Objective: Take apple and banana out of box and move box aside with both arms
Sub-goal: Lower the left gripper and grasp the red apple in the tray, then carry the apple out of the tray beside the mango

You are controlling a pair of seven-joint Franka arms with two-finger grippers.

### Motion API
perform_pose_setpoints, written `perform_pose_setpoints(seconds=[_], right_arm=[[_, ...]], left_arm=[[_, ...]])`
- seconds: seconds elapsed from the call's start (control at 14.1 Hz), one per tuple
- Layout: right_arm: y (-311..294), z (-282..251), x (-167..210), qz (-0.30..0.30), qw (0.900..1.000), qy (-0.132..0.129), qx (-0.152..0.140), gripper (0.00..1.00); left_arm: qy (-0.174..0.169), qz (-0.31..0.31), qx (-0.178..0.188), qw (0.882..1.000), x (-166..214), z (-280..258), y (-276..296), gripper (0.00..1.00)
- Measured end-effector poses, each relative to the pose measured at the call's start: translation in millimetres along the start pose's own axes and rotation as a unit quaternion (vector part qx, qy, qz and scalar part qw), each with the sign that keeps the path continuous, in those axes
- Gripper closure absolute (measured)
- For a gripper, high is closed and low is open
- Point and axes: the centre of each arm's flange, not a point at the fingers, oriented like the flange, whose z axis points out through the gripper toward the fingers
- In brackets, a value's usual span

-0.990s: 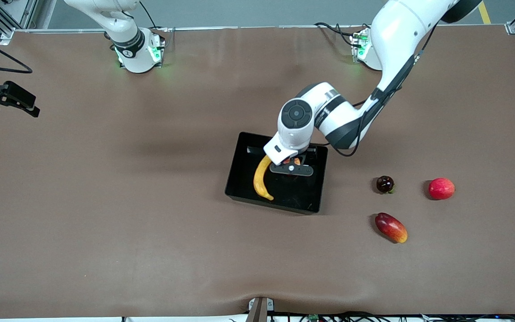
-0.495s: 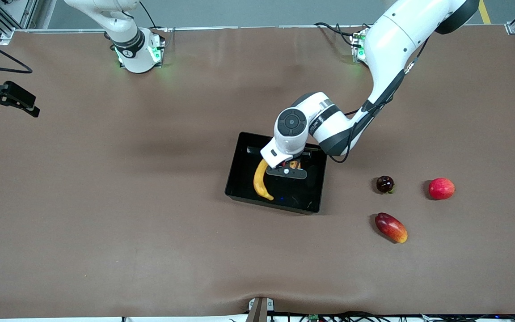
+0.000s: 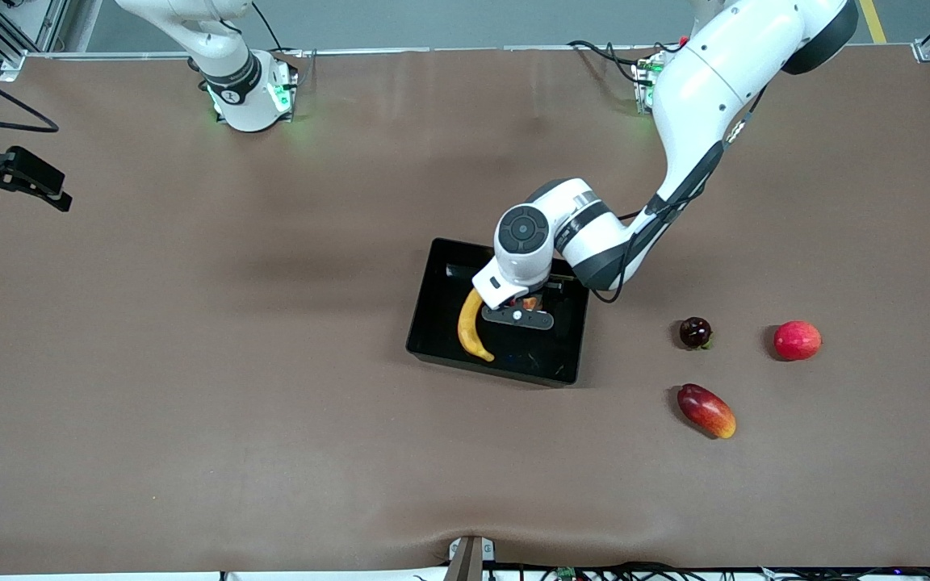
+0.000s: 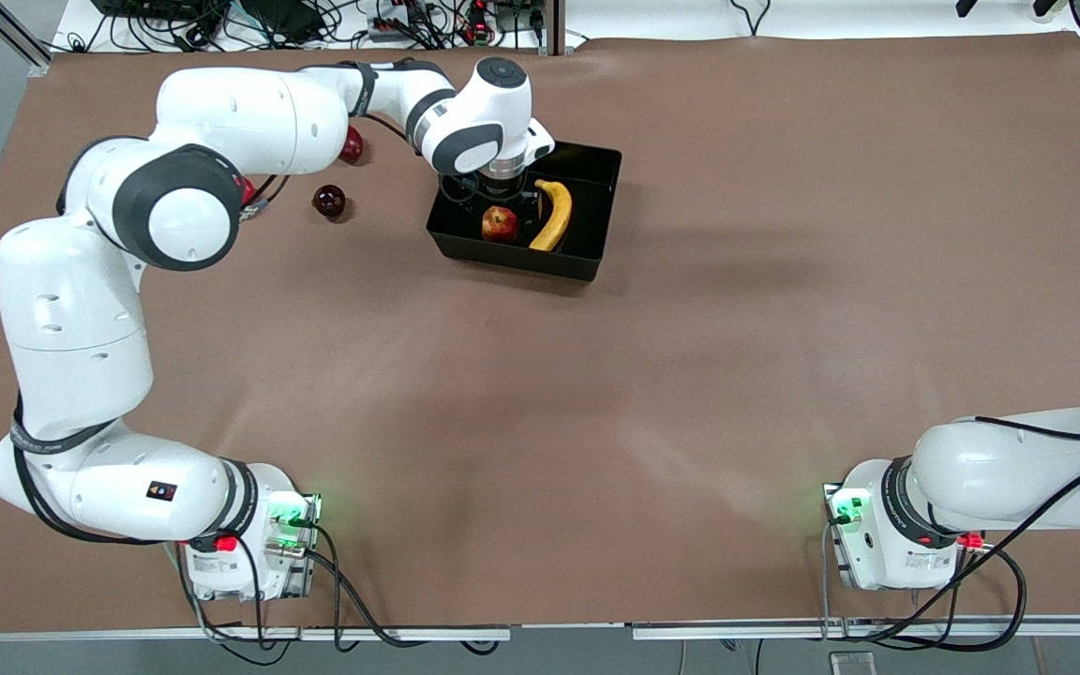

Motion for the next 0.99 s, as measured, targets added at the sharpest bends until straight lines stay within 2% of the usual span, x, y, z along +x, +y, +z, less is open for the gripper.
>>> perform_pose_setpoints(seconds=[0.14, 0.21, 0.35, 0.64, 0.85, 0.99], right_arm=[[0, 0, 0, 0.0, 1.0, 0.0, 0.0, 0.0], [0, 0, 0, 0.0, 1.0, 0.0, 0.0, 0.0], [0, 0, 0, 0.0, 1.0, 0.0, 0.0, 0.0], [0, 0, 0, 0.0, 1.0, 0.0, 0.0, 0.0], [0, 0, 0, 0.0, 1.0, 0.0, 0.0, 0.0], [0, 0, 0, 0.0, 1.0, 0.0, 0.0, 0.0]], left_arm=[[-0.003, -0.001, 0.003, 1.0, 0, 8, -1, 0.0], [-0.004, -0.001, 0.003, 1.0, 0, 9, -1, 0.06], [-0.002, -0.003, 0.001, 1.0, 2, 7, -1, 0.28], [0.021, -0.012, -0.006, 1.0, 14, -22, -3, 0.29], [0.041, -0.027, 0.008, 0.999, 22, -81, -15, 0.29], [0.056, -0.048, 0.005, 0.997, 25, -131, -32, 0.29]])
